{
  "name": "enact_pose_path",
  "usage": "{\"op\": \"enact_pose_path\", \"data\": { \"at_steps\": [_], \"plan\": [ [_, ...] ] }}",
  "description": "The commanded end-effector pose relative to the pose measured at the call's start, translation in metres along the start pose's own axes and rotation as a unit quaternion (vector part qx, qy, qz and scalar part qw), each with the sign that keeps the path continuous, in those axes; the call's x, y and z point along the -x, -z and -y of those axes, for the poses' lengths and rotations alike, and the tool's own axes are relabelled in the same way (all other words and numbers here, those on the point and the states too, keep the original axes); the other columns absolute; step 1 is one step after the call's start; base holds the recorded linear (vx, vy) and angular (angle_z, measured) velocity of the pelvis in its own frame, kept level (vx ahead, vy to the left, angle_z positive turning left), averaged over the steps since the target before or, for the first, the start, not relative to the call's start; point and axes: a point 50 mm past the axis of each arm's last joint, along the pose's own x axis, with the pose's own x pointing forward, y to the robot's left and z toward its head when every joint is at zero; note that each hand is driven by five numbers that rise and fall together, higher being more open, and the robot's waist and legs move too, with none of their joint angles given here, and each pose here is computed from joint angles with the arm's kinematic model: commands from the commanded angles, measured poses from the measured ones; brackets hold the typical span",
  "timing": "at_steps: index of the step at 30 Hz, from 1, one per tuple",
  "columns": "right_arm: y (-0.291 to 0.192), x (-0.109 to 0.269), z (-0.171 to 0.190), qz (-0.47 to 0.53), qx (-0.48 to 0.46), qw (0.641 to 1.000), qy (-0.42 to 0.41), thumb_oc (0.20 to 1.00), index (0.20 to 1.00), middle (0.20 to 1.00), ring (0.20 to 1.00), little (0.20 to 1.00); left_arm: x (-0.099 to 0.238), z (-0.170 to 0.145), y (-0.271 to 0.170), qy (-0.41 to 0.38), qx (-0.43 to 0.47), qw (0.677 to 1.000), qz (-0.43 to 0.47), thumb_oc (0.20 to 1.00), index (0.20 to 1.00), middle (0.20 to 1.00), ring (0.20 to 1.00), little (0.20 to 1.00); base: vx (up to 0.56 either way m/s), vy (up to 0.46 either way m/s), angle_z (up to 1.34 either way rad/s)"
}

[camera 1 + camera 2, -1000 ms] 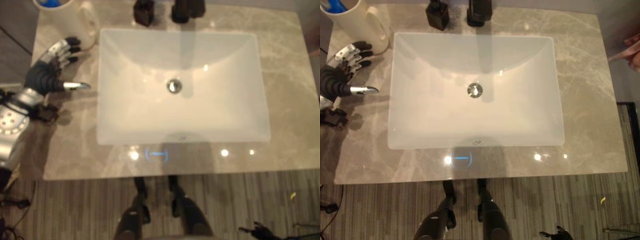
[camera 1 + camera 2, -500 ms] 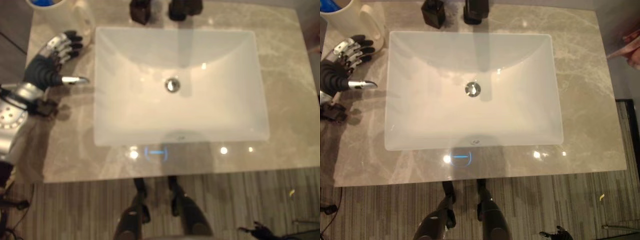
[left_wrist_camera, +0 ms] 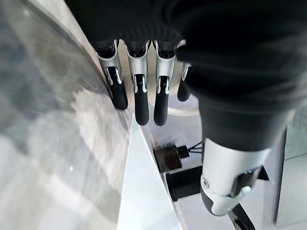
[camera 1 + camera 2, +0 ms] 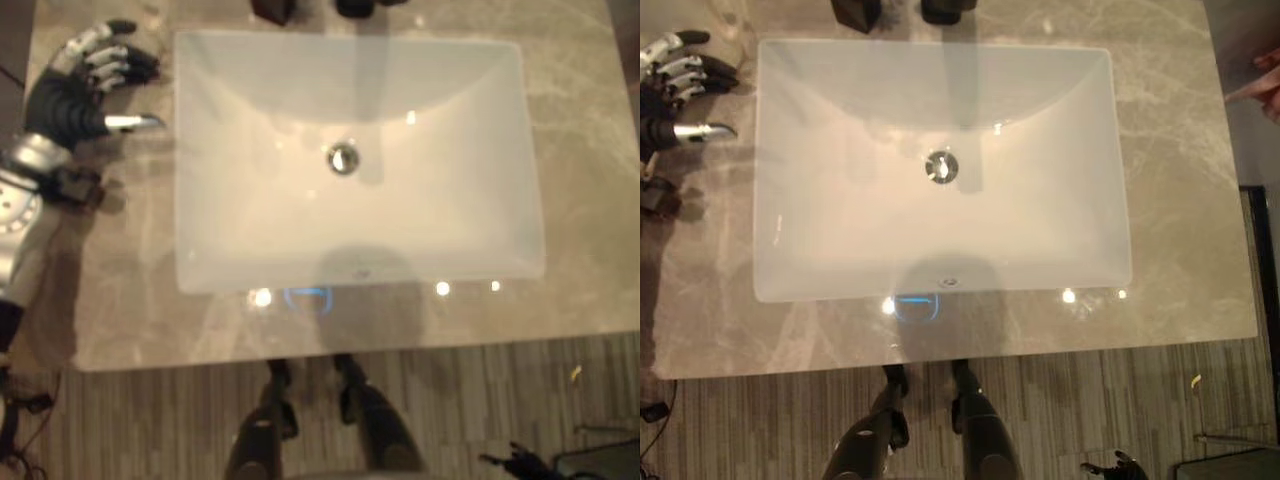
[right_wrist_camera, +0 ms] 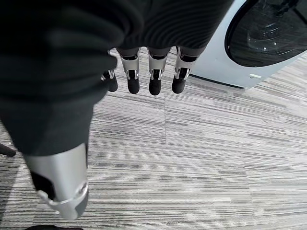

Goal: Put brush and paste in cup on sink, flatten towel.

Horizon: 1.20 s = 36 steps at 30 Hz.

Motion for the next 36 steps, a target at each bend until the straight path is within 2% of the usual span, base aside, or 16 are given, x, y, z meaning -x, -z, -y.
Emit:
{"op": "enact_pose_path", "data": {
  "at_steps": [1, 12, 20, 23, 24, 29, 36],
  "plan": [
    [0.013, 0.004, 0.019, -0.018, 0.016, 0.999, 0.028, 1.000, 1.000, 1.000, 1.000, 1.000, 0.011, 0.007, 0.031, 0.018, -0.013, 0.996, -0.081, 1.000, 1.000, 1.000, 1.000, 1.000, 0.00, 0.000, 0.00],
    [0.008, 0.003, 0.020, -0.012, 0.016, 0.999, 0.031, 1.000, 1.000, 1.000, 1.000, 1.000, -0.001, -0.001, 0.025, -0.007, -0.018, 0.997, -0.068, 1.000, 1.000, 1.000, 1.000, 1.000, 0.01, 0.002, -0.01],
    [0.007, 0.003, 0.022, -0.011, 0.016, 0.999, 0.036, 1.000, 1.000, 1.000, 1.000, 1.000, -0.007, 0.007, 0.026, 0.007, -0.018, 0.997, -0.069, 1.000, 1.000, 1.000, 1.000, 1.000, 0.00, 0.000, 0.00],
    [0.008, 0.003, 0.024, -0.014, 0.014, 0.999, 0.038, 1.000, 1.000, 1.000, 1.000, 1.000, -0.008, 0.015, 0.025, 0.025, -0.009, 0.998, -0.064, 1.000, 1.000, 1.000, 1.000, 1.000, -0.01, -0.020, -0.01],
    [0.011, 0.004, 0.025, -0.020, 0.015, 0.999, 0.039, 1.000, 1.000, 1.000, 1.000, 1.000, -0.005, 0.029, 0.024, 0.060, 0.004, 0.996, -0.058, 1.000, 1.000, 1.000, 1.000, 1.000, -0.02, -0.054, -0.04],
    [0.016, 0.005, 0.025, -0.029, 0.016, 0.999, 0.038, 1.000, 1.000, 1.000, 1.000, 1.000, 0.005, 0.050, 0.025, 0.105, 0.037, 0.992, -0.050, 1.000, 1.000, 1.000, 1.000, 1.000, -0.03, -0.066, -0.02],
    [0.026, 0.007, 0.021, -0.048, 0.011, 0.998, 0.029, 1.000, 1.000, 1.000, 1.000, 1.000, 0.041, 0.082, 0.050, 0.138, 0.103, 0.981, -0.087, 1.000, 1.000, 1.000, 1.000, 1.000, -0.05, -0.084, 0.08]
  ]
}}
